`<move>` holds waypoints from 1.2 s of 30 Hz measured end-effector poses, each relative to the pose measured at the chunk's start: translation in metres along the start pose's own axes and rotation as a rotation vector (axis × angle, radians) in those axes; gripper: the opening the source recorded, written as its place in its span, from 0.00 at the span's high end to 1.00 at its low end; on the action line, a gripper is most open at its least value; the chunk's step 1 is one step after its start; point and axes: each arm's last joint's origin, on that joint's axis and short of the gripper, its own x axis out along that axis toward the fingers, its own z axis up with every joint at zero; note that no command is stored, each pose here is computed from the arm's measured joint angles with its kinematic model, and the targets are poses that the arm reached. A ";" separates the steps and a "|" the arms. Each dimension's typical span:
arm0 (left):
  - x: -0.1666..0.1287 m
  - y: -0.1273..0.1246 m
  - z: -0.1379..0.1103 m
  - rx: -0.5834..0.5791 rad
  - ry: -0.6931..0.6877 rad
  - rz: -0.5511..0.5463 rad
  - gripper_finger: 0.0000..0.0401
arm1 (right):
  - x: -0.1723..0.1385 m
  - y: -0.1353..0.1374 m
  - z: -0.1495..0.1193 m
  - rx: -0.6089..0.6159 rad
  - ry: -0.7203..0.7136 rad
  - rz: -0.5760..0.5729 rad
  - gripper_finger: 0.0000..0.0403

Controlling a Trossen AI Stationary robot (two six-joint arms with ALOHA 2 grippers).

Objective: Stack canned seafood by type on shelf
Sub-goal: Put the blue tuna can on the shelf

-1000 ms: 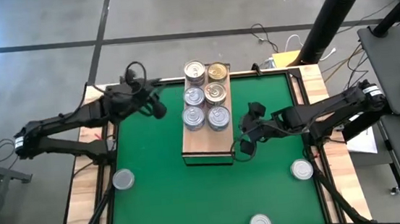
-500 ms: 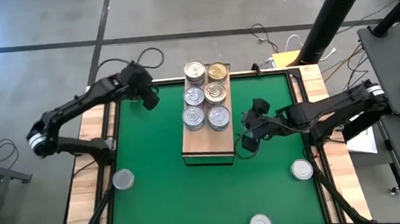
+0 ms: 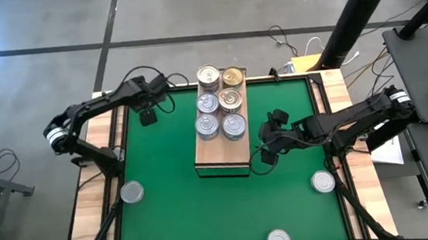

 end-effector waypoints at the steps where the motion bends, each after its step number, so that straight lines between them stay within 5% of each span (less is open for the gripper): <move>1: 0.002 -0.002 0.000 0.055 0.007 -0.004 0.22 | 0.001 0.000 -0.001 -0.001 0.002 -0.001 0.01; 9: 0.019 -0.002 0.002 0.299 0.027 -0.083 0.22 | 0.010 0.001 -0.016 -0.009 0.066 0.007 0.01; 20: 0.067 0.018 0.010 0.266 0.146 -0.162 0.22 | 0.009 0.002 -0.019 0.006 0.104 0.054 0.01; 25: 0.082 0.019 0.024 0.245 0.147 -0.115 0.22 | 0.008 0.001 -0.018 -0.030 0.097 0.060 0.01; 36: 0.094 0.014 0.032 0.219 0.126 -0.178 0.23 | 0.006 0.001 -0.014 -0.136 0.074 0.069 0.01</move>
